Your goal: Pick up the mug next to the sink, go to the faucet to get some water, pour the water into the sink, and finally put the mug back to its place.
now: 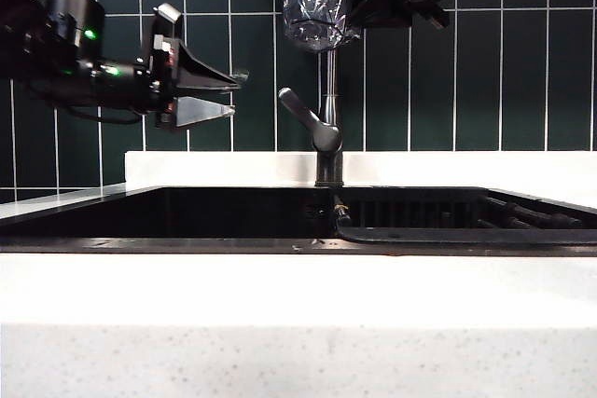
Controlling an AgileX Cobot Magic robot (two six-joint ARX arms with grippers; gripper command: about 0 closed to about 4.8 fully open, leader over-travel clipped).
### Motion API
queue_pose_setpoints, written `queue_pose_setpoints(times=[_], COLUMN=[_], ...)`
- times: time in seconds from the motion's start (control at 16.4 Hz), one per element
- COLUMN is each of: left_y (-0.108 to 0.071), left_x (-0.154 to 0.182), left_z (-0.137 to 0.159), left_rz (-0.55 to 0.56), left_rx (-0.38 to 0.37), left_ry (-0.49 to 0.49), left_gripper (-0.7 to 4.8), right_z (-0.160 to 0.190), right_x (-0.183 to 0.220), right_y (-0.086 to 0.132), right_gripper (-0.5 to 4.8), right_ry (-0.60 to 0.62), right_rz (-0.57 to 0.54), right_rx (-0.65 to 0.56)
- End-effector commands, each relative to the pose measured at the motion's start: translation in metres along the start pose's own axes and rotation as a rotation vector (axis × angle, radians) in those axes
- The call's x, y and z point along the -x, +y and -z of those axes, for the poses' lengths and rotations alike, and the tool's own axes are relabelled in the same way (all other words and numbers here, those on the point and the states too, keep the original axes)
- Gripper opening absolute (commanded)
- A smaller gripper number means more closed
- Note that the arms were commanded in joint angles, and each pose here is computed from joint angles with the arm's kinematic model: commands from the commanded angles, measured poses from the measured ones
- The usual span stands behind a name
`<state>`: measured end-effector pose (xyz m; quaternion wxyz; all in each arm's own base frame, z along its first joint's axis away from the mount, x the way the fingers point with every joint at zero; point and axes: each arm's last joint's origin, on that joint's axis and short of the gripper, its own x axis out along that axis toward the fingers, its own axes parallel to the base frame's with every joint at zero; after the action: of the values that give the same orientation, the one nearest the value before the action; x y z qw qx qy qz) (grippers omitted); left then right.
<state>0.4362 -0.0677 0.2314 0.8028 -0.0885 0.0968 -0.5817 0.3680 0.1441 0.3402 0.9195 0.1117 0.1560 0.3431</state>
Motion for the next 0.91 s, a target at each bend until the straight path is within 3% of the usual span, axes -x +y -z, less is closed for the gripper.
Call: queue_pose_setpoints(times=[0.06,0.18,0.36,0.67,0.73,0.85,0.91], left_y=[0.013,0.014,0.013,0.012,0.018,0.034,0.038], left_x=[-0.005,-0.007,-0.008,-0.010,-0.013,-0.021,-0.023], left_z=[-0.002,-0.002,-0.003,-0.007,-0.010,-0.015,-0.016], left_rz=[-0.048,-0.114,-0.108,0.038,0.063,0.107,0.113], left_rx=[-0.006,-0.026,0.015,-0.130,-0.122,-0.088,-0.089], left_ry=[-0.011,-0.020,-0.024,-0.015,-0.016,-0.018,-0.019], left_gripper=[3.55,3.54,3.44,3.45,3.53,4.58,4.58], right_z=[-0.009,-0.009,-0.009,-0.009,-0.009,-0.008,-0.008], right_x=[0.004,0.004,0.004,0.004,0.004,0.003,0.003], right_y=[0.004,0.004,0.004,0.004,0.004,0.004,0.004], right_gripper=[-0.05,-0.05,-0.05,-0.05,-0.05,-0.05,-0.05], right_ry=[-0.039,-0.038,-0.034,-0.034,-0.034,-0.031,-0.029], right_rz=[-0.017,-0.021,-0.037,-0.037,-0.037,-0.039,-0.039], right_rx=[0.013,0.011,0.011,0.012,0.012,0.010,0.009])
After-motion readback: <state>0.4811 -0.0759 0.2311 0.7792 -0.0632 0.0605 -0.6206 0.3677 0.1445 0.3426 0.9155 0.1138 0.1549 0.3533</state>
